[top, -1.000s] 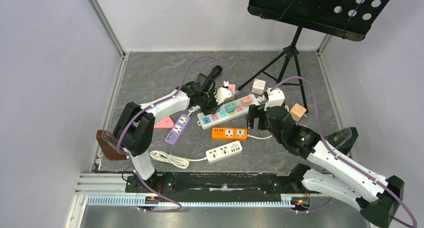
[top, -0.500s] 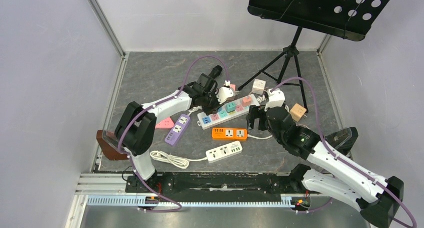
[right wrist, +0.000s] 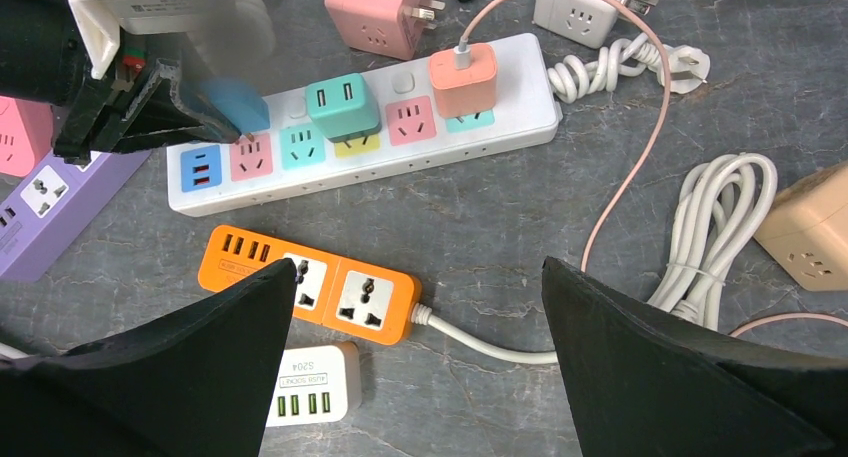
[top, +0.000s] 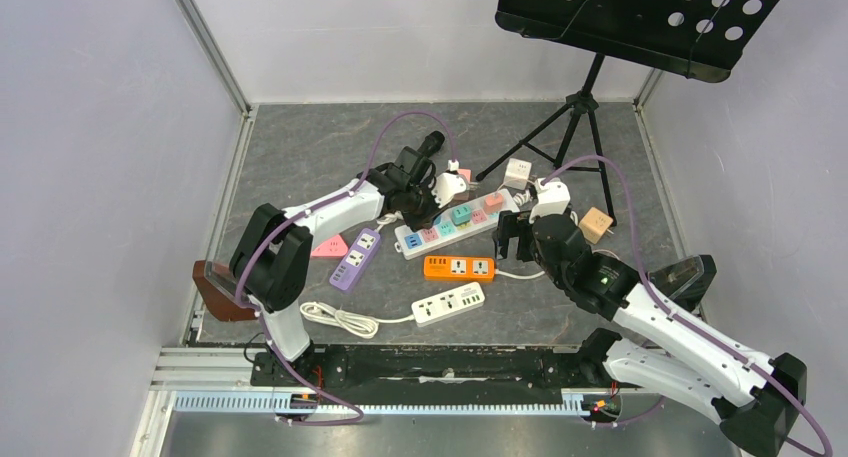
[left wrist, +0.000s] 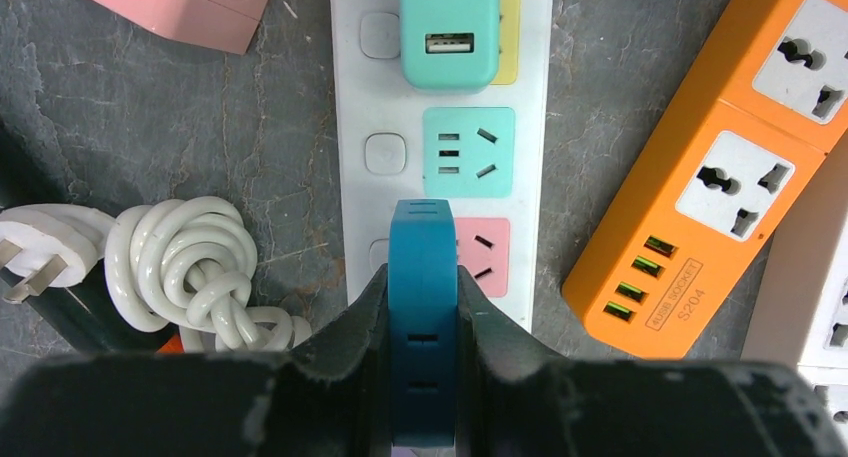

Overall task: Insert the plug
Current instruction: Insert the plug into the socket.

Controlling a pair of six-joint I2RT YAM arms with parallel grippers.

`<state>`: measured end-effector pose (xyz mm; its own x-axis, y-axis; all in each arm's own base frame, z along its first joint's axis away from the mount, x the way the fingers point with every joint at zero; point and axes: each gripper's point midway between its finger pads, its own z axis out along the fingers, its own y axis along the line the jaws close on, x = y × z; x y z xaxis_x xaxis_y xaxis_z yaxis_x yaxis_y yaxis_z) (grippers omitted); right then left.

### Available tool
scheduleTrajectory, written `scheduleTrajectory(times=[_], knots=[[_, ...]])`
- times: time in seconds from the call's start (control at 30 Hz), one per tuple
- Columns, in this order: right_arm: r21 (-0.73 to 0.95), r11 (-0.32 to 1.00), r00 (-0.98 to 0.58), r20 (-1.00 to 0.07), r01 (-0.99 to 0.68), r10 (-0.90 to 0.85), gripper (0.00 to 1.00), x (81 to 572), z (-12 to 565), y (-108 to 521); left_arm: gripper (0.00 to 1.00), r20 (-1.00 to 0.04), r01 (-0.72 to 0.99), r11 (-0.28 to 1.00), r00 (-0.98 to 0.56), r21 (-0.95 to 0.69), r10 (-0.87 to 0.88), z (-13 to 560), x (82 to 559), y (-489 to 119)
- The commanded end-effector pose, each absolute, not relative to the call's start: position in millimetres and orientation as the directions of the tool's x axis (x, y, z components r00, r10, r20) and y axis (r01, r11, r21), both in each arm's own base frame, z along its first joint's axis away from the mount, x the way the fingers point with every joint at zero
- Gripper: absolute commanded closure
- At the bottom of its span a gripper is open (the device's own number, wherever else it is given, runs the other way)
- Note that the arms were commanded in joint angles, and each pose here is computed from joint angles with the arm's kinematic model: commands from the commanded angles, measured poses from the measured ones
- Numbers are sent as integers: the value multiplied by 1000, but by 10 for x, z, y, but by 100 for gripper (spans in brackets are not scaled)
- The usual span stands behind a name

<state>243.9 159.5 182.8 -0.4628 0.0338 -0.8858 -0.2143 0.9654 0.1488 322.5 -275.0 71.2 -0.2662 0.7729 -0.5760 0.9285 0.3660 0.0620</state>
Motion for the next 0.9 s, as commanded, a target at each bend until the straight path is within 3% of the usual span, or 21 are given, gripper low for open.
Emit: scheduleTrajectory(times=[0.0,0.87], knots=[[159,963,-446,-894,-219,46,6,2462,1848,1603,98,-541,912,409,-333,22,772,676,3150,-2708],[153,965,-456,-889,-215,40,6,2486,1769,1596,98,-519,893,451,-394,-19,759,527,3067,-2752]])
